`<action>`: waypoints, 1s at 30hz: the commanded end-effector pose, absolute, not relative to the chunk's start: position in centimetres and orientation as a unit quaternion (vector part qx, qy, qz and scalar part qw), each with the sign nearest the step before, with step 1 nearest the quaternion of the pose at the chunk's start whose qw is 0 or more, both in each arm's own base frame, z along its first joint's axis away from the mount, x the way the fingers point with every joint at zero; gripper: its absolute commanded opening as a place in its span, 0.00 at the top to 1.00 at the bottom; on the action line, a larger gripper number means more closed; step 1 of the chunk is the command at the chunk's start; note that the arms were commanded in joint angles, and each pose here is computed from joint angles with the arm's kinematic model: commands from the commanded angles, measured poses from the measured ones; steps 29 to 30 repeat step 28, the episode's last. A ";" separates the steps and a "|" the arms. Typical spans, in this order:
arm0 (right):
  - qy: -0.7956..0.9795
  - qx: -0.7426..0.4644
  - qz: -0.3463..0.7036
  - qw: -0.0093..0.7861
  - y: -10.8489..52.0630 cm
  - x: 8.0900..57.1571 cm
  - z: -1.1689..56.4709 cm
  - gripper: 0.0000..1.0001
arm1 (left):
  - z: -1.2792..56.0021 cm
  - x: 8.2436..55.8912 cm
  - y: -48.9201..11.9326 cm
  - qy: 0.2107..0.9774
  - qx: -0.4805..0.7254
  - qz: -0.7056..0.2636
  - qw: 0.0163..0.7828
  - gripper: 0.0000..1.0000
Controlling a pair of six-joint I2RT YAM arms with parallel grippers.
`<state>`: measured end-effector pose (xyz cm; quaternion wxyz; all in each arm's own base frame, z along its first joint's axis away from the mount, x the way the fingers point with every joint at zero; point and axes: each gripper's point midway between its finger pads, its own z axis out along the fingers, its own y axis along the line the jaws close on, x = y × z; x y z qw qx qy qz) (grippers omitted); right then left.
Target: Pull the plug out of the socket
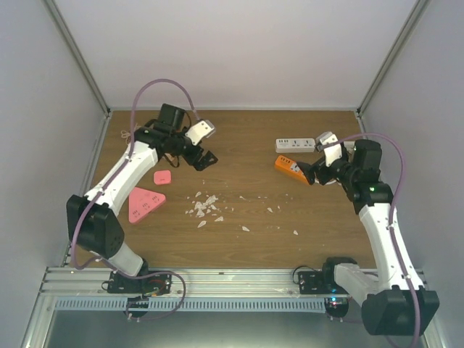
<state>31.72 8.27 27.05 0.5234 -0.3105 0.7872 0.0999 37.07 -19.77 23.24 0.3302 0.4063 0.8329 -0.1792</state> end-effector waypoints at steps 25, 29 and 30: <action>0.808 -0.200 0.111 0.543 5.9 29.4 23.3 0.00 | 18.0 34.2 -9.8 0.882 0.150 -0.124 0.428 0.01; 0.808 -0.203 0.110 0.543 6.0 29.5 23.4 0.01 | 18.6 34.3 -9.5 0.879 0.149 -0.120 0.437 0.01; 0.808 -0.203 0.110 0.543 6.0 29.5 23.4 0.01 | 18.6 34.3 -9.5 0.879 0.149 -0.120 0.437 0.01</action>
